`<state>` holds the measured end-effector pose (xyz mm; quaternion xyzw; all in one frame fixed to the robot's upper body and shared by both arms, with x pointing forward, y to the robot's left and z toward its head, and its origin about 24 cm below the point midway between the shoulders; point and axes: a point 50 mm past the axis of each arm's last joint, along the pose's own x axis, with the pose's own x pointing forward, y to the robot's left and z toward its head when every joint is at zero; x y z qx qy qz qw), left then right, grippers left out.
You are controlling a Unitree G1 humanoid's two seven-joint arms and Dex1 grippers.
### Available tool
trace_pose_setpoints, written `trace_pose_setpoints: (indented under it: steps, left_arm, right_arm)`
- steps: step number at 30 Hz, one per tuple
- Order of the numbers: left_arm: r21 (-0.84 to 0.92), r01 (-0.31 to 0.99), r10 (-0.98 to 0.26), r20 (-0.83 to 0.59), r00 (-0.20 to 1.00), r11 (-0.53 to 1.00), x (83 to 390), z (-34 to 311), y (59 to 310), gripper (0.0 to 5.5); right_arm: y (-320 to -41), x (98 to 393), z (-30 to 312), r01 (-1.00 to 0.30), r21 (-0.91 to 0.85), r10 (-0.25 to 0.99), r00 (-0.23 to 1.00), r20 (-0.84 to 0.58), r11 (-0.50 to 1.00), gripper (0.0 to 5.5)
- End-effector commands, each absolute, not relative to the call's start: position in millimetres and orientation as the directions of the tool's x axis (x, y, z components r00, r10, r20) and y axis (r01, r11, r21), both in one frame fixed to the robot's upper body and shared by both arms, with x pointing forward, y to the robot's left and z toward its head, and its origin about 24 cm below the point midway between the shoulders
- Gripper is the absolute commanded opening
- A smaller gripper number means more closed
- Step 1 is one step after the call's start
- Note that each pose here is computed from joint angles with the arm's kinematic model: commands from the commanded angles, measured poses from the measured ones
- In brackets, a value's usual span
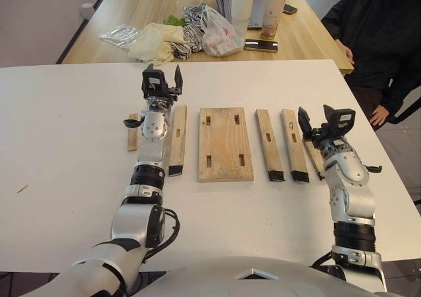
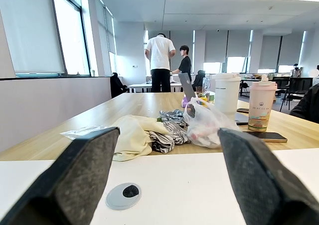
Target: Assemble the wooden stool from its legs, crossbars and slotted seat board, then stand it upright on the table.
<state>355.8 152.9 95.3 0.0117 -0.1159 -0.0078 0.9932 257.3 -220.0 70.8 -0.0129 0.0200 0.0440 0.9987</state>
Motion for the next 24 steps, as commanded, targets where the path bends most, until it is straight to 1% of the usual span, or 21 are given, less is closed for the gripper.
trace_pose_setpoints:
  steps: [1, 6, 12, 18, 24]
  left_arm:
    - [0.041, 0.011, -0.019, 0.212, 0.977, 0.999, 353.7, 92.2, 153.8, 3.61]
    - [0.043, 0.010, -0.018, 0.208, 0.978, 0.999, 352.2, 91.0, 153.4, 3.61]
    - [0.048, 0.019, -0.028, 0.204, 0.979, 0.999, 351.7, 90.3, 150.9, 3.61]
    - [0.051, 0.023, -0.033, 0.202, 0.979, 0.998, 351.1, 89.6, 149.5, 3.61]
    - [0.050, 0.028, -0.037, 0.198, 0.979, 0.998, 350.0, 88.6, 147.7, 3.61]
  right_arm:
    - [-221.1, 242.1, 55.2, -0.102, -0.029, 0.097, 0.985, -0.145, 0.994, 3.52]
    - [-220.2, 227.3, 37.9, -0.083, -0.021, 0.075, 0.966, -0.248, 0.996, 3.52]
    - [-230.2, 223.9, 35.8, -0.042, -0.039, 0.031, 0.966, -0.257, 0.998, 3.52]
    - [-242.9, 209.7, 27.9, -0.036, -0.064, 0.014, 0.947, -0.320, 0.997, 3.52]
    - [-249.2, 203.4, 22.0, -0.028, -0.074, -0.002, 0.928, -0.372, 0.997, 3.52]
